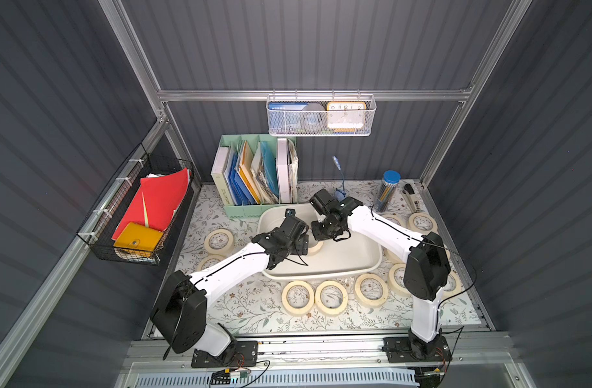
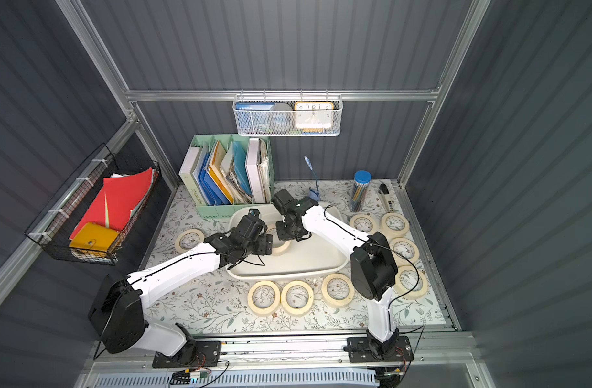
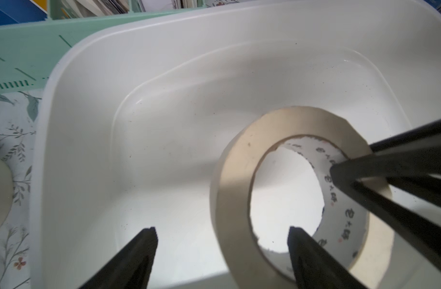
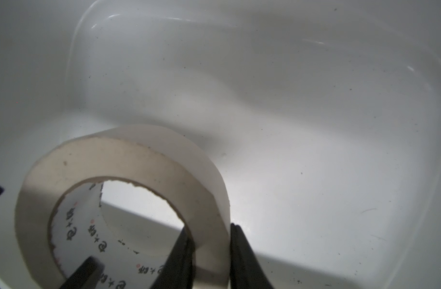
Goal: Take out the art tape in the storage box
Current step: Pick up the art tape from the storage box.
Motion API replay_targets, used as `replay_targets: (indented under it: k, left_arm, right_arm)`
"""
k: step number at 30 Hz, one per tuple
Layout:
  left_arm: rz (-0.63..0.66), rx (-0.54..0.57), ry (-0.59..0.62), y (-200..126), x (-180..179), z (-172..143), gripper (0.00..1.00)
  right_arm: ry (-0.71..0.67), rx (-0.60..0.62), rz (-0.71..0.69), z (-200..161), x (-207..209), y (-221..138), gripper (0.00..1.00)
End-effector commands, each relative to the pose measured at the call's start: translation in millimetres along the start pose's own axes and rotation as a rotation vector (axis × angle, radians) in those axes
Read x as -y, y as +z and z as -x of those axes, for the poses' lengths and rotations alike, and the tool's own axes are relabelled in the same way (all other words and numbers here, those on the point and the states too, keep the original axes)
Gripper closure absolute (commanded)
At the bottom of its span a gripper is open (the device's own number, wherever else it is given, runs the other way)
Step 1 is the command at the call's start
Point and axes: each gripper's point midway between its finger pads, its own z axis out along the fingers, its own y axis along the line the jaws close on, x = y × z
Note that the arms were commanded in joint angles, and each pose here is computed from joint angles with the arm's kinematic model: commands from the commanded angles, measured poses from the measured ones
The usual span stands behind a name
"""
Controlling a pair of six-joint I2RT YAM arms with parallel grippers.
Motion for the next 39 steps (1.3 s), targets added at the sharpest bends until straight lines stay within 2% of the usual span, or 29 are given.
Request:
replay_targets:
  k: [1, 7, 10, 13, 17, 18, 19, 24, 27, 29, 32, 35, 39]
  left_arm:
    - [-0.033, 0.022, 0.008, 1, 9, 14, 0.13]
    - [-0.018, 0.016, 0.004, 5, 7, 11, 0.2]
    - [-0.018, 0.001, 0.01, 8, 8, 8, 0.3]
    - [-0.016, -0.005, 0.009, 10, 8, 7, 0.5]
    - [-0.012, 0.007, 0.006, 8, 8, 11, 0.88]
    - [-0.009, 0.012, 0.006, 7, 7, 12, 0.94]
    - [-0.009, 0.013, 0.006, 7, 7, 13, 0.97]
    - [0.002, 0.023, 0.011, 3, 5, 17, 0.99]
    - [0.014, 0.029, 0.014, 1, 2, 18, 1.0]
    - [0.019, 0.029, 0.015, 0, 0, 17, 1.0]
    - [0.026, 0.037, 0.01, -3, -4, 18, 1.0]
    - [0.042, 0.052, 0.003, -10, -11, 21, 1.0]
    - [0.076, 0.097, -0.031, -38, -25, 28, 1.0]
  right_arm:
    - [-0.014, 0.007, 0.004, -1, -9, -7, 1.0]
    - [-0.046, 0.012, 0.018, -7, -22, -13, 1.0]
    - [-0.046, 0.022, 0.031, -7, -24, -17, 1.0]
    - [-0.04, 0.046, 0.053, -6, -29, -24, 1.0]
    - [-0.032, 0.065, 0.061, -4, -29, -31, 1.0]
    - [-0.029, 0.068, 0.064, -4, -29, -31, 1.0]
    - [-0.028, 0.072, 0.068, -4, -30, -32, 1.0]
    - [-0.011, 0.092, 0.063, -2, -28, -38, 0.66]
    - [-0.001, 0.105, 0.031, 1, -20, -42, 0.43]
    - [0.009, 0.107, 0.018, 2, -14, -46, 0.33]
    - [0.028, 0.126, -0.015, 4, 1, -56, 0.28]
    - [0.053, 0.143, -0.071, 6, 24, -65, 0.27]
    - [0.1, 0.15, -0.132, 5, 61, -73, 0.27]
